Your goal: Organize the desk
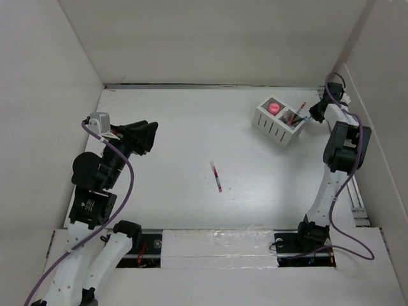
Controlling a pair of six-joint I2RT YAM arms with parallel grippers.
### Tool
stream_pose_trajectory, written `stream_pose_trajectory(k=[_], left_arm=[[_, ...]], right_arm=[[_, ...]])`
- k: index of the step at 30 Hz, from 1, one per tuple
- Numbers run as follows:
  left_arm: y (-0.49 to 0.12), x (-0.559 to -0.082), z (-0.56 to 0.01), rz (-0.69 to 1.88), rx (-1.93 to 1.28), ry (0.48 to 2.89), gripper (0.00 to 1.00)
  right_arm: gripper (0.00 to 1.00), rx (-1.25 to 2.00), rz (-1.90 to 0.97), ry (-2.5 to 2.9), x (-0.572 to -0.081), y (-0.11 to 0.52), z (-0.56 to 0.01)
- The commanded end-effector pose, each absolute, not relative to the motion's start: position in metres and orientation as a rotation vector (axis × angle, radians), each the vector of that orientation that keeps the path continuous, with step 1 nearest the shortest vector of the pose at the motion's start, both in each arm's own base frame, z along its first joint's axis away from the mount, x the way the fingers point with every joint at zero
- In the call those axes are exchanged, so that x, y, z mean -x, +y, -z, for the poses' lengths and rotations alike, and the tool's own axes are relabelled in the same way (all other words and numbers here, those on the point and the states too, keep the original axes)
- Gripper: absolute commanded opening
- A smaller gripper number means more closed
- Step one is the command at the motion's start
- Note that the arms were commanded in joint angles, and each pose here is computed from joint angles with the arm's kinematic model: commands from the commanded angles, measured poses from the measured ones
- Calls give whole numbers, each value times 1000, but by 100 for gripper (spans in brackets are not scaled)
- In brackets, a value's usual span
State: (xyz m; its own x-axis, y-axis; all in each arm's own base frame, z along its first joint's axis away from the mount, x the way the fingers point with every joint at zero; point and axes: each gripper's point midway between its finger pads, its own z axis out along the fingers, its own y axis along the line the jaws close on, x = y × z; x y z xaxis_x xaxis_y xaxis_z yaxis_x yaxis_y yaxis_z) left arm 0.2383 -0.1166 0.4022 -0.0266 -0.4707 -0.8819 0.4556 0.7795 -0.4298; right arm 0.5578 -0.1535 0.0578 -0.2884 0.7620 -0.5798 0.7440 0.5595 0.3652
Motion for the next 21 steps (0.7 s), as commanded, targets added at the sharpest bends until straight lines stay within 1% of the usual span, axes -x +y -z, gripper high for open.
stream_pose_trajectory(k=[1, 2, 5, 6, 9, 12, 14, 15, 17, 18, 21], left_arm=[[-114, -243, -409, 718, 10, 1386, 41], [-114, -244, -408, 715, 11, 1391, 41], [-115, -247, -405, 713, 13, 1403, 41], [-115, -247, -405, 712, 13, 1405, 41], [-114, -249, -404, 707, 16, 1407, 41], [-115, -250, -403, 707, 15, 1412, 41], [-116, -249, -403, 714, 10, 1413, 41], [-117, -250, -402, 714, 9, 1416, 41], [-116, -250, -402, 715, 11, 1415, 41], [-117, -250, -402, 715, 8, 1415, 41], [-118, -250, -401, 722, 4, 1419, 41]], right_arm=[[0, -1085, -61, 1649, -588, -171, -201], [0, -1058, -15, 1547, -585, -170, -242], [0, -1001, 115, 1431, -573, -163, -294], [0, -961, 155, 1377, -565, -161, -323], [0, -938, 268, 1265, -543, -155, -367], [0, -887, 285, 1209, -527, -140, -381], [0, -846, 245, 1135, -512, -125, -406], [0, -804, 276, 1198, -509, -107, -380], [0, -806, 289, 1189, -494, -96, -376], [0, -794, 320, 1241, -491, -91, -350], [0, -786, 348, 1267, -483, -81, -329]])
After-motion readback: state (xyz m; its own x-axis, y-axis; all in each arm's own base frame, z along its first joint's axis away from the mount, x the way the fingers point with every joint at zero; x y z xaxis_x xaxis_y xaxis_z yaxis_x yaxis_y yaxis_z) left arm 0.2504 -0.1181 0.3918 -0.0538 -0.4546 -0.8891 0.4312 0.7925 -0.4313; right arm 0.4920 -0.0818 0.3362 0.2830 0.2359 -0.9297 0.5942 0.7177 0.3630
